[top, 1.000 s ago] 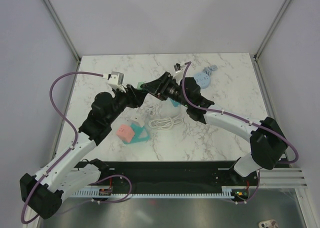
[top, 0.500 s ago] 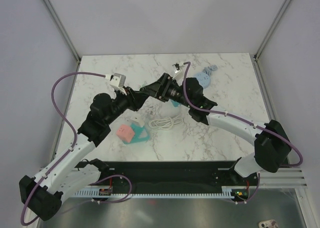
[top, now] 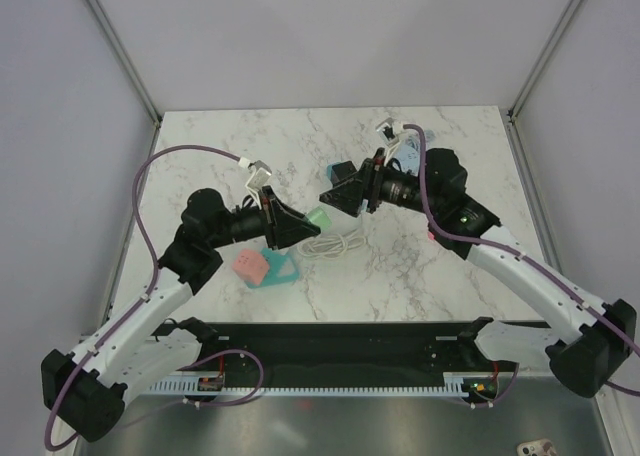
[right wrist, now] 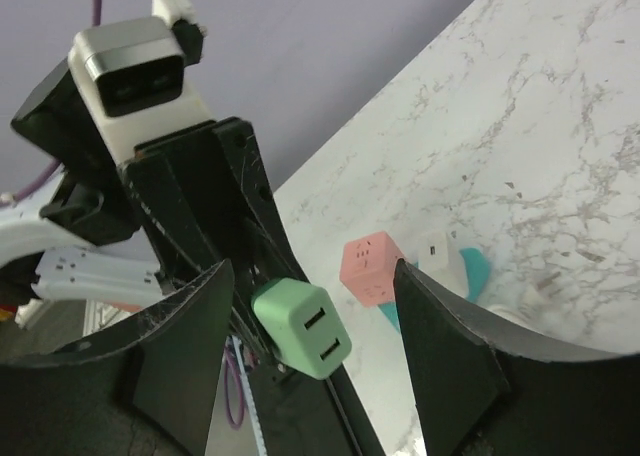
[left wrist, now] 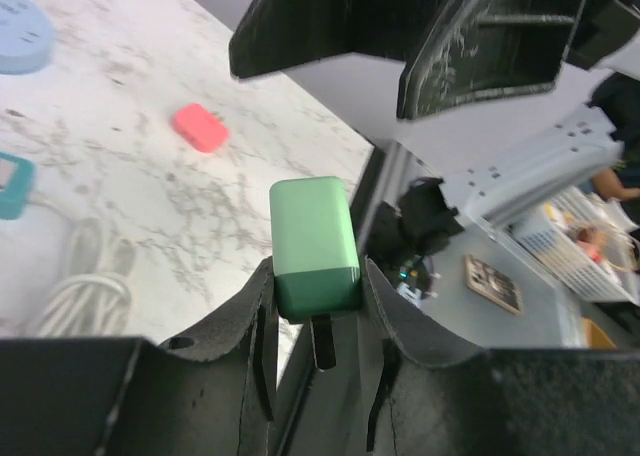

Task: Insert the plug

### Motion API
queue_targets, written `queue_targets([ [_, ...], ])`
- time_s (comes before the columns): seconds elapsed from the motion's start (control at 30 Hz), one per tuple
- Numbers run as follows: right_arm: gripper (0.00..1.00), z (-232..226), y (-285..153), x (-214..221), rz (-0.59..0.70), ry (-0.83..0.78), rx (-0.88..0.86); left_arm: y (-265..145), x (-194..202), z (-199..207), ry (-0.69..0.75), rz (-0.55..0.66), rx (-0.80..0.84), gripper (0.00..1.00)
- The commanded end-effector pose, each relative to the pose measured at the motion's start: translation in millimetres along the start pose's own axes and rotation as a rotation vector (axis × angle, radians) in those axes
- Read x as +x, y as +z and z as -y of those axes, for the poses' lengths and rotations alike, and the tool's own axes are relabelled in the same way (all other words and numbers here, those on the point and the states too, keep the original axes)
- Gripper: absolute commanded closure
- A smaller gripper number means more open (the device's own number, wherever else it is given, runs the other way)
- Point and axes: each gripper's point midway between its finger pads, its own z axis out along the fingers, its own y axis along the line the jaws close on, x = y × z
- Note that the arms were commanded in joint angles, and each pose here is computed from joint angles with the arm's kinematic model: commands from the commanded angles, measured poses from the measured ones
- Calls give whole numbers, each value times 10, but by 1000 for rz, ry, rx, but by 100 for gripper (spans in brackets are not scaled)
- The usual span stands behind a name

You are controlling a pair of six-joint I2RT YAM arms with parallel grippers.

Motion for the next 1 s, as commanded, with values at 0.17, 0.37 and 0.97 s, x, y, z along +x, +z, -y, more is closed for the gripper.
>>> queue_targets([
  [0.17,28,-427,-530,257,-138,-171,-180,-45,-146,504,-54,3,297,98],
  [0.37,27,-519,-582,258,-145,-167,-209,-49,-310,687,-44,26,395,98],
  [0.97,49,-683,-461,213,-138,-72,-345,-63,-300,827,-33,-16,541,98],
])
